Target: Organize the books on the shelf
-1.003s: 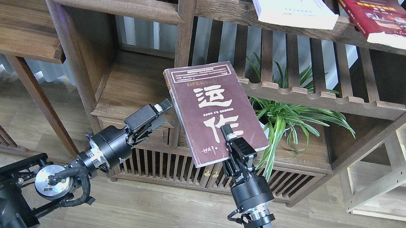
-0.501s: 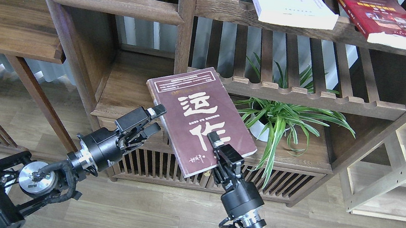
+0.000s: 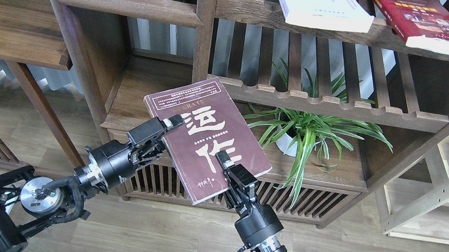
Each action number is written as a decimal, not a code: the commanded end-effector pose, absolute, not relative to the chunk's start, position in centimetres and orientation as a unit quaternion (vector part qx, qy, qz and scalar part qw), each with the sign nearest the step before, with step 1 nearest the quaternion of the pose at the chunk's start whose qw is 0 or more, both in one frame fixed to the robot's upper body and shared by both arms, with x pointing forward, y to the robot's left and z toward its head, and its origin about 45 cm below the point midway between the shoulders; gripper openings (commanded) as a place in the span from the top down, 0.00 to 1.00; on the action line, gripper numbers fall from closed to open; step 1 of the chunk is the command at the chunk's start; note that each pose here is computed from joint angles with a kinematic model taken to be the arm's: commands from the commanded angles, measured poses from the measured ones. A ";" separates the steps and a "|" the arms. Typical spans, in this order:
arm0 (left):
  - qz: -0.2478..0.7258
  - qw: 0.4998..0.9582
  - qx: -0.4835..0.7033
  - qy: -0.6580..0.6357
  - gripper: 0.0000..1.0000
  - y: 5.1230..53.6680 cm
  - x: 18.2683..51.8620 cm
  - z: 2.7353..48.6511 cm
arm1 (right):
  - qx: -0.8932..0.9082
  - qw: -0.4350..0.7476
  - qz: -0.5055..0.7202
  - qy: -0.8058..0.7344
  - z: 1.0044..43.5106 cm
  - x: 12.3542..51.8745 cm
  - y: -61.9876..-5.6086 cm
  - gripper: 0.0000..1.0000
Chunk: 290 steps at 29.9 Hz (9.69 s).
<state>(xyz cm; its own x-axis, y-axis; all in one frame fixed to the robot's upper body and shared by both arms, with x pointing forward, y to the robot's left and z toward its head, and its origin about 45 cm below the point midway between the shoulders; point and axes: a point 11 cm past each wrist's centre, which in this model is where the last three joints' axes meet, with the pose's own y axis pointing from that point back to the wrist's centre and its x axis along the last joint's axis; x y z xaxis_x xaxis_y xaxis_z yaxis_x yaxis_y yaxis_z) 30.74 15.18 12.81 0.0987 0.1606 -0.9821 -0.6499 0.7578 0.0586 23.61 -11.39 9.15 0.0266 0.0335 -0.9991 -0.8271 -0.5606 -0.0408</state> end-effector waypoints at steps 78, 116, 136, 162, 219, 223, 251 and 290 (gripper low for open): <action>0.261 0.719 -0.180 0.618 0.96 14.0 30.5 12.5 | -0.641 0.330 0.626 0.297 9.4 23.3 -10.1 0.96; 0.255 0.736 -0.173 0.603 0.93 14.3 30.7 13.5 | -0.636 0.363 0.594 0.333 9.9 25.8 -13.1 0.01; 0.266 0.846 -0.058 0.458 0.91 21.1 29.8 19.2 | -0.626 0.380 0.573 0.369 9.5 27.8 -15.7 0.01; 0.334 0.905 -0.144 0.220 0.99 27.8 35.1 33.4 | -0.642 0.362 0.570 0.364 9.5 28.0 -15.2 0.01; 0.481 0.872 -0.074 -0.052 1.00 30.0 40.4 41.7 | -0.690 0.362 0.533 0.331 13.2 31.9 -13.9 0.01; 0.498 0.862 -0.068 -0.068 1.00 29.8 40.8 42.1 | -0.689 0.362 0.532 0.331 13.2 31.9 -13.9 0.01; 0.658 0.745 -0.107 -0.020 1.00 22.7 44.2 41.8 | -0.681 0.362 0.540 0.336 12.5 31.1 -14.1 0.01; 0.701 0.706 -0.094 -0.030 0.99 22.4 50.1 38.9 | -0.679 0.367 0.544 0.331 12.7 30.7 -13.9 0.01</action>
<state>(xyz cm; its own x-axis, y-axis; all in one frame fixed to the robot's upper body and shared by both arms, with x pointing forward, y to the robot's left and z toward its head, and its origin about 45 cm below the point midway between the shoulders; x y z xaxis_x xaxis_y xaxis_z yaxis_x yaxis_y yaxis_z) 49.43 22.38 38.78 0.0219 0.9957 -0.0903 -0.9844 0.0057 -0.1756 30.69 -13.85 12.64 0.1899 -0.0508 -0.9805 -0.8472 -0.5132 -0.1375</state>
